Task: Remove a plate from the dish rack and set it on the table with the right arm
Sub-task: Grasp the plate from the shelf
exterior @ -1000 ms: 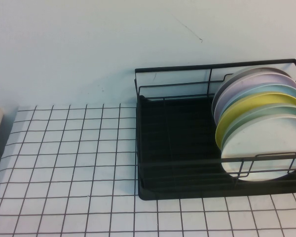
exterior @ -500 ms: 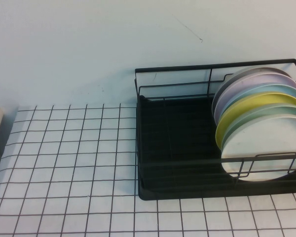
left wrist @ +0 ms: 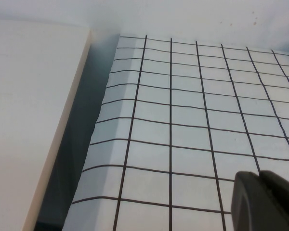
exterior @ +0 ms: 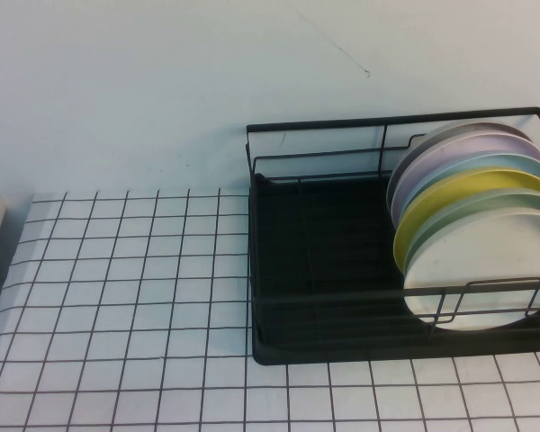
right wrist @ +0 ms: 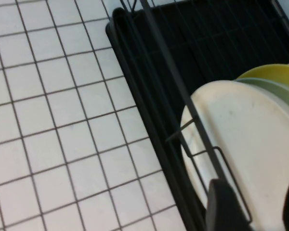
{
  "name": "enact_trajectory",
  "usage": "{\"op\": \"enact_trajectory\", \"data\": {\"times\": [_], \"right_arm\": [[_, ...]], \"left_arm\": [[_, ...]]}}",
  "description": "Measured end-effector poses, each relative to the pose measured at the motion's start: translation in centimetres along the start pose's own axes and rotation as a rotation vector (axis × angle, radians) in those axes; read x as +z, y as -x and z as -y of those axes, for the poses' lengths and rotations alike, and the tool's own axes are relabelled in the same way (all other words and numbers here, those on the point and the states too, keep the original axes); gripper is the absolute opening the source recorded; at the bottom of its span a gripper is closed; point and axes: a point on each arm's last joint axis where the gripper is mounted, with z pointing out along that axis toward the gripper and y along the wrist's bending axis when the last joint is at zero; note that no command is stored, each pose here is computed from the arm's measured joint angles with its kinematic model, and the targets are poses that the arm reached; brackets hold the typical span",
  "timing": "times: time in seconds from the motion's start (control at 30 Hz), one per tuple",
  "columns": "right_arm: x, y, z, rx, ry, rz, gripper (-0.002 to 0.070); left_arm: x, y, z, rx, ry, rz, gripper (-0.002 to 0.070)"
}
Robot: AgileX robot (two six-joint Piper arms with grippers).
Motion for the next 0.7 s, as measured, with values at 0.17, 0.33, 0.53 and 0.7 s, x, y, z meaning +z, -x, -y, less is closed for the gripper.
{"op": "enact_trajectory", "data": {"times": [0.17, 0.33, 0.53, 0.7], "right_arm": [[2.4, -0.2, 4.3, -0.121, 0.044, -0.066, 0.0283], [4.6, -0.6, 6.4, -0.194, 0.049, -0.102, 0.0285], [6.6, -1.4, 7.5, -0.256, 0.040, -0.141, 0.0278], [7.3, -1.7, 8.2, -0.265, 0.004, -0.152, 0.0265]], "left_arm": [[0.0, 0.0, 0.0, 0.000, 0.000, 0.000, -0.0003], [0.0, 0.0, 0.0, 0.000, 0.000, 0.000, -0.0003], [0.0, 0.0, 0.0, 0.000, 0.000, 0.000, -0.0003], [0.0, 0.0, 0.0, 0.000, 0.000, 0.000, -0.0003]]}}
